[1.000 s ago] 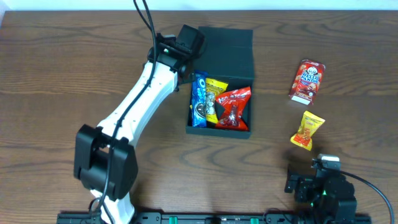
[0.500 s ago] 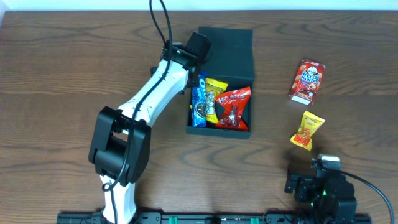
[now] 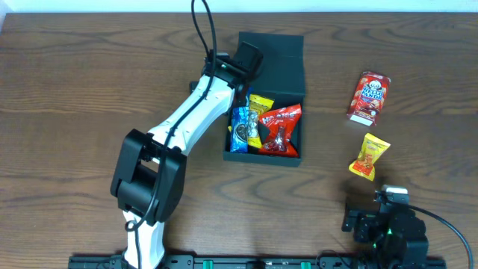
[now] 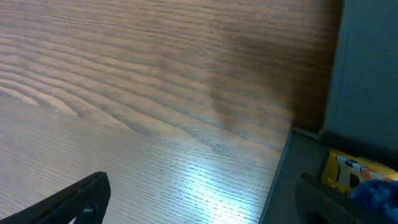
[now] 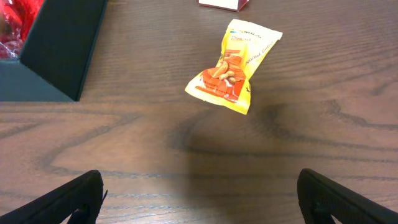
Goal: Pack container
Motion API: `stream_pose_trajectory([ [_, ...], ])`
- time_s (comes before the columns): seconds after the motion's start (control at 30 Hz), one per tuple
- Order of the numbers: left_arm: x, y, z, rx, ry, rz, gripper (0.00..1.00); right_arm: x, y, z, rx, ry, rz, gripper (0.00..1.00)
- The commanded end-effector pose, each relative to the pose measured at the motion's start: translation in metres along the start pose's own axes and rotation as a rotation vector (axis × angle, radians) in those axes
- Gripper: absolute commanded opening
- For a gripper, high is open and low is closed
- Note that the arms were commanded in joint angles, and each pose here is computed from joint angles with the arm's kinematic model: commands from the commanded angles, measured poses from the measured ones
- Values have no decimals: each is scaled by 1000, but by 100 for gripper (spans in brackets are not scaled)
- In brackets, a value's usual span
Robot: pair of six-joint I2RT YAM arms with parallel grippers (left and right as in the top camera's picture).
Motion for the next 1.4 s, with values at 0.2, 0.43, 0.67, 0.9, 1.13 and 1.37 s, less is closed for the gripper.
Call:
stream_pose_trajectory([
  [0.2,3,-5,15,-57,11,30,95,1,-1,0,9,2,-1,99],
  [0.43,-14,2,-25,-63,-45,25,95,1,-1,0,9,2,-1,99],
  [0.67,-5,-8,-76,85,-75,126,95,1,-1,0,9,2,-2,99],
  [0.9,25,-36,-133,669,109,392,96,1,-1,0,9,2,-2,99],
  [1.13,45,-26,-146,1042,198,568,95,1,-1,0,9,2,-2,99],
  [1.37,41,1,-115,1551,281,457,95,1,-1,0,9,2,-2,99],
])
Point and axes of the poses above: each gripper's point midway between its finger pads, its own z axis out along the fingers, its own y axis along the line the jaws close on, x = y × z, the point moved 9 cm from there along -z, back along the fingers, and after that the axes turned 2 degrees about -z, right-handed, at the moved point
